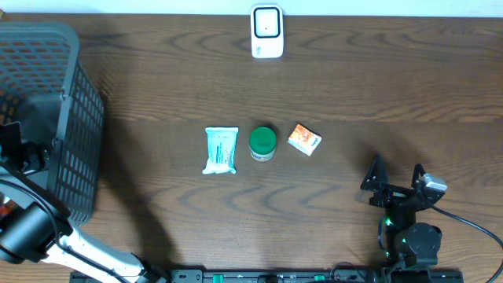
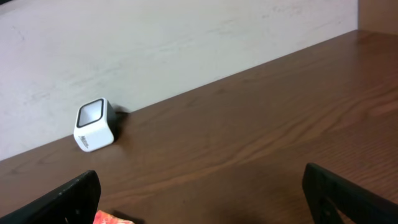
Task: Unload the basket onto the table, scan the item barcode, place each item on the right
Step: 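Set the tissue pack left of the jar and reach the left gripper into the basket, then grasp the red snack bar in the basket with the left gripper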
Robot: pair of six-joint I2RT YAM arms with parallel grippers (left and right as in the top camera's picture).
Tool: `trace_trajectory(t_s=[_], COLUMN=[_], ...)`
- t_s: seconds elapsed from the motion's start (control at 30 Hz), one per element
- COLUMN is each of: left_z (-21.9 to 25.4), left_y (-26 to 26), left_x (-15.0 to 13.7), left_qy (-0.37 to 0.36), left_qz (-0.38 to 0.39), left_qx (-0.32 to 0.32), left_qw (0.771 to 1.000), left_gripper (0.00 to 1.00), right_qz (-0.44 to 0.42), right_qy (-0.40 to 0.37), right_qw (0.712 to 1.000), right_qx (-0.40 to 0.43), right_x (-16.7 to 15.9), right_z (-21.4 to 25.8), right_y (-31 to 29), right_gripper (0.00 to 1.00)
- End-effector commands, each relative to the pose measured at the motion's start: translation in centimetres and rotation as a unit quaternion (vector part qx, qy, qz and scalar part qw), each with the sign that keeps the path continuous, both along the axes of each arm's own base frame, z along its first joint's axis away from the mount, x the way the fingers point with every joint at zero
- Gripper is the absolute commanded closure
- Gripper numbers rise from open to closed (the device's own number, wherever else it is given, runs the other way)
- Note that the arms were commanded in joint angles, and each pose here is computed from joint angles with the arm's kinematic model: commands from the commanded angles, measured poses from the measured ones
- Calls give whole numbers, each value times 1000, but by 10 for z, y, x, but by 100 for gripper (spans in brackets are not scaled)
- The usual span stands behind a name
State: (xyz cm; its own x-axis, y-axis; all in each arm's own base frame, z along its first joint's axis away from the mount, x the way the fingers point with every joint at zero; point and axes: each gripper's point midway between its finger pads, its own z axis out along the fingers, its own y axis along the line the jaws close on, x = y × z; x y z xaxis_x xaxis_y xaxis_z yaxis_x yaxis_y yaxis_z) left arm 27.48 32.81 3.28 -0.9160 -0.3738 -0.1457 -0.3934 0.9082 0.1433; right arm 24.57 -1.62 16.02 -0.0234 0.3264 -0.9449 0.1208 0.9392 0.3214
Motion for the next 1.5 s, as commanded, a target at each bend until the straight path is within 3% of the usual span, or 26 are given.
trace_trajectory(t_s=[0.0,0.13,0.33,0.57,0.97,1.03,1.1,1.17,1.3,1.47], left_z=[-12,-6,-6,-27,-86,-92,-96,-97,-95,-86], left_y=[10,26,29,10,-10,-16,-21,-24,-26,-23], left_x=[-16,-30,-25,-7,-33,-34,-37,-39,-40,-29], left_qy=[49,88,77,12,65,67,73,78,81,70], left_qz=[5,25,28,20,37,37,37,37,40,83], left_qx=[23,69,75,-5,-86,-102,-111,-118,-121,-111], left_qw=[999,993,994,1000,993,992,990,989,989,988], left_gripper=[2,2,2,2,1,20,53,76,92,92], right_qz=[-3,-3,-3,-3,-3,-3,-3,-3,-3,-3], right_qy=[-1,-1,-1,-1,-1,-1,-1,-1,-1,-1], right_qw=[1000,1000,1000,1000,1000,1000,1000,1000,1000,1000], right_qx=[3,3,3,3,3,3,3,3,3,3], right_x=[0,0,0,0,0,0,0,0,0,0], right_z=[0,0,0,0,0,0,0,0,0,0], right_y=[-1,-1,-1,-1,-1,-1,-1,-1,-1,-1], right_gripper=[1,1,1,1,1,1,1,1,1,1])
